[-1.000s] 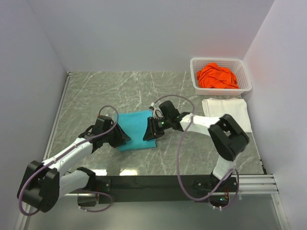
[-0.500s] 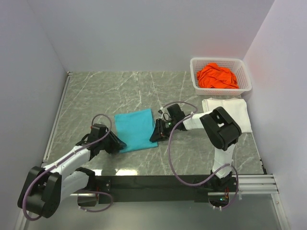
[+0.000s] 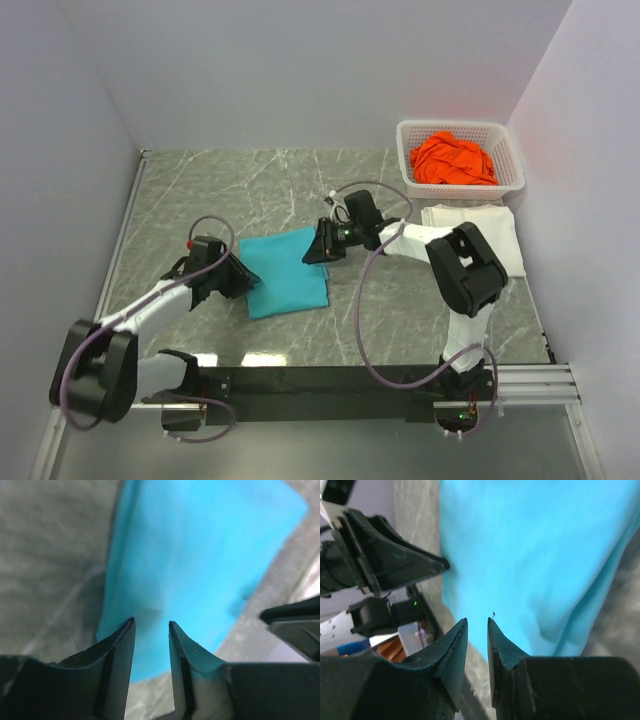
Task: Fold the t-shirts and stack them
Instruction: Fold the tshirt
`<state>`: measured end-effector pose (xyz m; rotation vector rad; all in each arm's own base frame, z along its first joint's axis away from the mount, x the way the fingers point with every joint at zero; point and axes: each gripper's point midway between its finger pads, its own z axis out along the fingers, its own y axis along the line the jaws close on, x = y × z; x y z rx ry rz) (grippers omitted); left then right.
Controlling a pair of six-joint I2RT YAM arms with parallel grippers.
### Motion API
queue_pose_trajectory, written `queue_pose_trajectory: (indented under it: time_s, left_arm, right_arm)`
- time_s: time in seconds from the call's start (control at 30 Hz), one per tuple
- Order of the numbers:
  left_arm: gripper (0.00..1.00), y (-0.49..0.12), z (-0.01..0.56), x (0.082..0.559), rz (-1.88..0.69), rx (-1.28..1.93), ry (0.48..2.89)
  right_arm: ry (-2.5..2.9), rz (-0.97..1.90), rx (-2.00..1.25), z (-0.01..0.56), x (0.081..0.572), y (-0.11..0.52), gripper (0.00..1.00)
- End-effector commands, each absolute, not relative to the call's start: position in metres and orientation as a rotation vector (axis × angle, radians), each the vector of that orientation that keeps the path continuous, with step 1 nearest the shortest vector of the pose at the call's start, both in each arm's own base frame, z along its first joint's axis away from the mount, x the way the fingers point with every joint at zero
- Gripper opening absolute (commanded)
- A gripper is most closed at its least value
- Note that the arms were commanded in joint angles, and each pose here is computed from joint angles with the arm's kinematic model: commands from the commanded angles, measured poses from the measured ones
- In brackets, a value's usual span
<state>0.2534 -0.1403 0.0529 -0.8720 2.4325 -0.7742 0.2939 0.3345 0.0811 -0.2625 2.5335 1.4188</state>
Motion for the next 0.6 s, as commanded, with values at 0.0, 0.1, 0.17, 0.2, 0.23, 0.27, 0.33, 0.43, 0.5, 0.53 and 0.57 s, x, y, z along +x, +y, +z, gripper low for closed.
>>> queue_pose_trajectory:
  time_s: [0.0, 0.1, 0.17, 0.2, 0.23, 0.27, 0.33, 0.43, 0.5, 0.53, 0.57]
  left_arm:
    - [0.37, -0.133, 0.051, 0.279, -0.730, -0.837, 2.399]
    - [0.36, -0.123, 0.033, 0.277, -0.666, -0.882, 2.426]
    - [0.36, -0.115, 0.028, 0.272, -0.624, -0.892, 2.434]
    - [0.36, -0.110, 0.026, 0.270, -0.603, -0.903, 2.432]
    - [0.37, -0.108, 0.030, 0.268, -0.597, -0.897, 2.429]
    - [0.39, -0.105, 0.033, 0.268, -0.588, -0.883, 2.421]
    - [0.41, -0.103, 0.049, 0.272, -0.579, -0.848, 2.389]
    - [0.45, -0.098, 0.076, 0.289, -0.556, -0.809, 2.322]
    - [0.44, -0.096, 0.091, 0.303, -0.552, -0.778, 2.283]
    - [0.44, -0.096, 0.089, 0.308, -0.541, -0.771, 2.293]
    - [0.44, -0.096, 0.091, 0.314, -0.543, -0.768, 2.289]
  right_arm:
    - [2.517, 1.386, -0.194, 0.064, 0.324, 0.334, 0.29]
    - [2.552, 1.360, -0.116, 0.042, 0.334, 0.323, 0.29]
    - [2.574, 1.324, -0.087, 0.028, 0.337, 0.312, 0.29]
    - [2.598, 1.304, -0.083, 0.023, 0.335, 0.308, 0.29]
    - [2.600, 1.295, -0.082, 0.023, 0.336, 0.304, 0.29]
    - [2.586, 1.290, -0.098, 0.028, 0.336, 0.302, 0.29]
    - [2.568, 1.294, -0.111, 0.038, 0.337, 0.300, 0.28]
    - [2.514, 1.309, -0.142, 0.066, 0.346, 0.305, 0.28]
    - [2.461, 1.349, -0.167, 0.088, 0.356, 0.312, 0.28]
    - [2.446, 1.360, -0.173, 0.093, 0.360, 0.315, 0.29]
    - [2.424, 1.363, -0.183, 0.101, 0.369, 0.320, 0.29]
